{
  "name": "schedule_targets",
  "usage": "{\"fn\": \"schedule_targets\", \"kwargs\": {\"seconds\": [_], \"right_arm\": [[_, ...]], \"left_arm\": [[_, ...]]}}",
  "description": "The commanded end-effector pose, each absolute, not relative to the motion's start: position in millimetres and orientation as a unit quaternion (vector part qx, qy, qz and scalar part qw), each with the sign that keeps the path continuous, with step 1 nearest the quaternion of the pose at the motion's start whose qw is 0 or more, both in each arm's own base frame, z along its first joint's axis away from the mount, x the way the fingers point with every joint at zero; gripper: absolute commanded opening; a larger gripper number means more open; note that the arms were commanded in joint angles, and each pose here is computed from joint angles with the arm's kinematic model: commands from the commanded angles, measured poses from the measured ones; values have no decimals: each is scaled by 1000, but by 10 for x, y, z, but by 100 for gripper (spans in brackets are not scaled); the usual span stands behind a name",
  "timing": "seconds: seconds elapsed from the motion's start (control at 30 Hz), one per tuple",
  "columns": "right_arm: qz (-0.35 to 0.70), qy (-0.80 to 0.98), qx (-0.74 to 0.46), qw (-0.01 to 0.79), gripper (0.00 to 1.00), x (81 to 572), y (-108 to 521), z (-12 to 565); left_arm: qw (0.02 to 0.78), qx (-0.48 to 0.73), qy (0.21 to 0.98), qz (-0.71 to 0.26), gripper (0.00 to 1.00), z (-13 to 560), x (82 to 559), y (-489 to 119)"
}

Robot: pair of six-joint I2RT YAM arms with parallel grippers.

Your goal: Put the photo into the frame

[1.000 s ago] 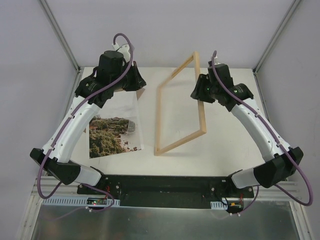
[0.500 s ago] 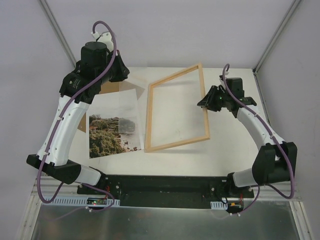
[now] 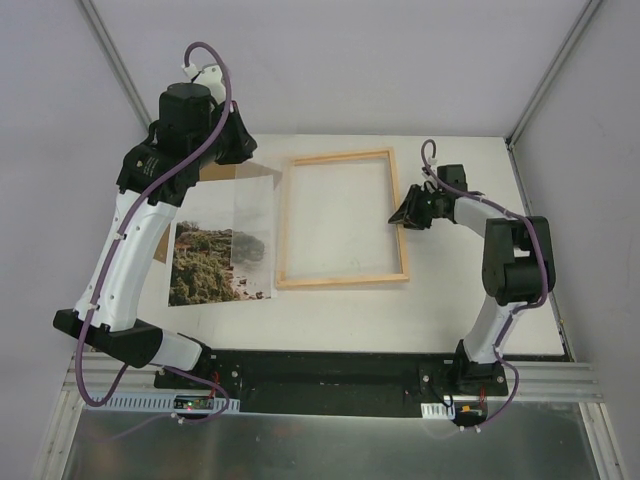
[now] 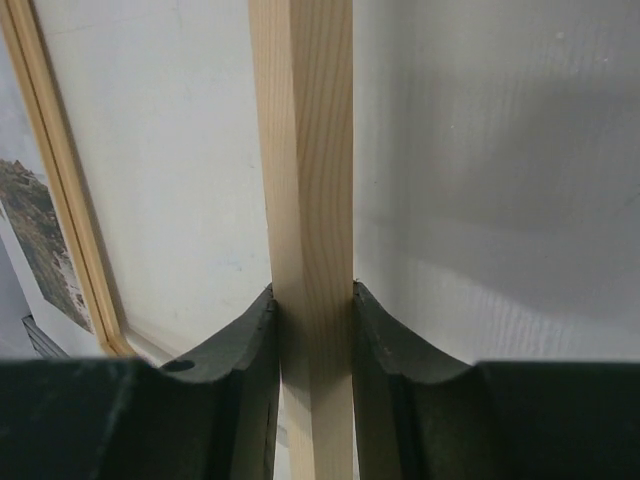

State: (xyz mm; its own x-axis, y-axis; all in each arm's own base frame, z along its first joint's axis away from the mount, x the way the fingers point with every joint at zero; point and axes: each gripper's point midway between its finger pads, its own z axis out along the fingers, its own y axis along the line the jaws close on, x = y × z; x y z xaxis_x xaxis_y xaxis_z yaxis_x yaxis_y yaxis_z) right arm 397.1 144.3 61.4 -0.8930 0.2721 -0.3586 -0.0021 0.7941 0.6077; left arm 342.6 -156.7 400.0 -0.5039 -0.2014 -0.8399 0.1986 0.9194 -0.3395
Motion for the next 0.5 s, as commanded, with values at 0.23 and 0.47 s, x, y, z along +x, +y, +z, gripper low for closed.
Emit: {"fn": "schedule_targets", "kwargs": {"seconds": [0.23, 0.47], "right_arm": [[172, 967, 63, 179, 14, 3931, 983, 327], [96, 983, 54, 148, 20, 3783, 742, 190]], "left_arm": [[496, 20, 840, -216, 0, 4008, 3418, -1612], [485, 16, 844, -229, 0, 3948, 3453, -1679]]}}
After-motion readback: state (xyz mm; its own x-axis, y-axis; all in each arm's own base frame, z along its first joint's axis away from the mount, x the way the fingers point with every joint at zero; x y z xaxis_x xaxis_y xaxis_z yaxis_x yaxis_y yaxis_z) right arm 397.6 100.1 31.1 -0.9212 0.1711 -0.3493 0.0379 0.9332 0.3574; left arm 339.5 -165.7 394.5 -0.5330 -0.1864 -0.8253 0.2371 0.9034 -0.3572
